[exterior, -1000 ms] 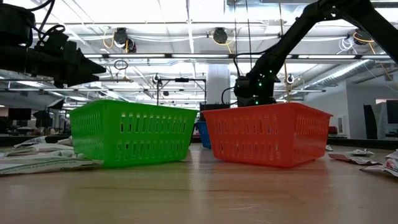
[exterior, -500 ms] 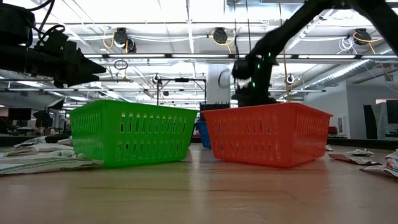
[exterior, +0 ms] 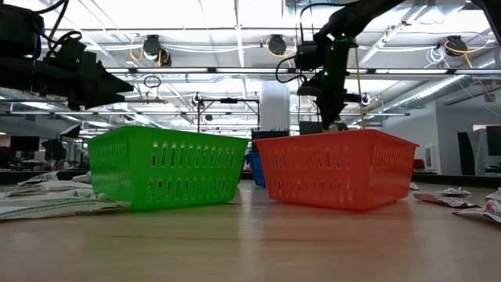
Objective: Pick & Place First Aid Supplies
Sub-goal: Put the blue alcohol pad into the blue bin
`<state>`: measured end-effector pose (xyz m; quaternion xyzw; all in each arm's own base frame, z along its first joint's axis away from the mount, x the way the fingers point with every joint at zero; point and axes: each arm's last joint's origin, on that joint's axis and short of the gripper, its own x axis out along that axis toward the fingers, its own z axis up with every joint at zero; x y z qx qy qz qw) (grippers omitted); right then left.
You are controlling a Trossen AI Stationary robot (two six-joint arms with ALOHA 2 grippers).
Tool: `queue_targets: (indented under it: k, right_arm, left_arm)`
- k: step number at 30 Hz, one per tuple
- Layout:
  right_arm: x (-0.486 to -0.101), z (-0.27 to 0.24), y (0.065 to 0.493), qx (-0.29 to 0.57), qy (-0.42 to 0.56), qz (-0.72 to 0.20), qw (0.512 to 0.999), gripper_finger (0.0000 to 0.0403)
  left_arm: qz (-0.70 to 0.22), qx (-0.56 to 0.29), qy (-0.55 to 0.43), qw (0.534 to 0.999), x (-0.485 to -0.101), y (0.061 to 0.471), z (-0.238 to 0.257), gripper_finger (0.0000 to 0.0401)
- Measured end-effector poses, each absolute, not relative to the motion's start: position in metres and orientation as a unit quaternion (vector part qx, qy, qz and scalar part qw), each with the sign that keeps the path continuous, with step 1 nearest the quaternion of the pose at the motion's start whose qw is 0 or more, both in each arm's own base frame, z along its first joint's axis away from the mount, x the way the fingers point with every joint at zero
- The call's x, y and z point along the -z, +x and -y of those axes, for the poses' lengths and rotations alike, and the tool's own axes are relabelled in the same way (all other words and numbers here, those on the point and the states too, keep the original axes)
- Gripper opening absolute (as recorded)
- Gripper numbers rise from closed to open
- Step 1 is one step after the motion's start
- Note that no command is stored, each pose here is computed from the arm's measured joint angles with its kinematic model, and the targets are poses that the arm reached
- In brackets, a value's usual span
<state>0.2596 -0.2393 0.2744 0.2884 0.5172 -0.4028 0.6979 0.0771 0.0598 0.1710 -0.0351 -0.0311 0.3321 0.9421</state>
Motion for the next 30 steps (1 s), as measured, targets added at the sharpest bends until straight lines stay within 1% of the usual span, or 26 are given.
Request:
queue_targets:
  k: [4,11,16,22,30]
  right_arm:
    - [-0.274,0.219,0.277,0.363,0.25,-0.537,0.719,0.0001]
    - [-0.274,0.165,0.313,0.272,0.175,-0.567,0.758,0.0]
    - [-0.274,0.126,0.331,0.193,0.154,-0.575,0.78,0.0]
    - [-0.274,0.092,0.344,0.145,0.114,-0.575,0.797,0.0]
    - [-0.233,0.066,0.351,0.115,0.09,-0.563,0.813,0.0]
  left_arm:
    - [0.031,-0.332,-0.035,0.942,-0.171,0.077,-0.06,0.0324]
    - [0.031,-0.332,-0.035,0.942,-0.171,0.077,-0.06,0.0324]
    - [0.031,-0.332,-0.035,0.942,-0.171,0.077,-0.06,0.0324]
    - [0.031,-0.332,-0.035,0.942,-0.171,0.077,-0.06,0.0324]
    - [0.031,-0.332,-0.035,0.942,-0.171,0.077,-0.06,0.0324]
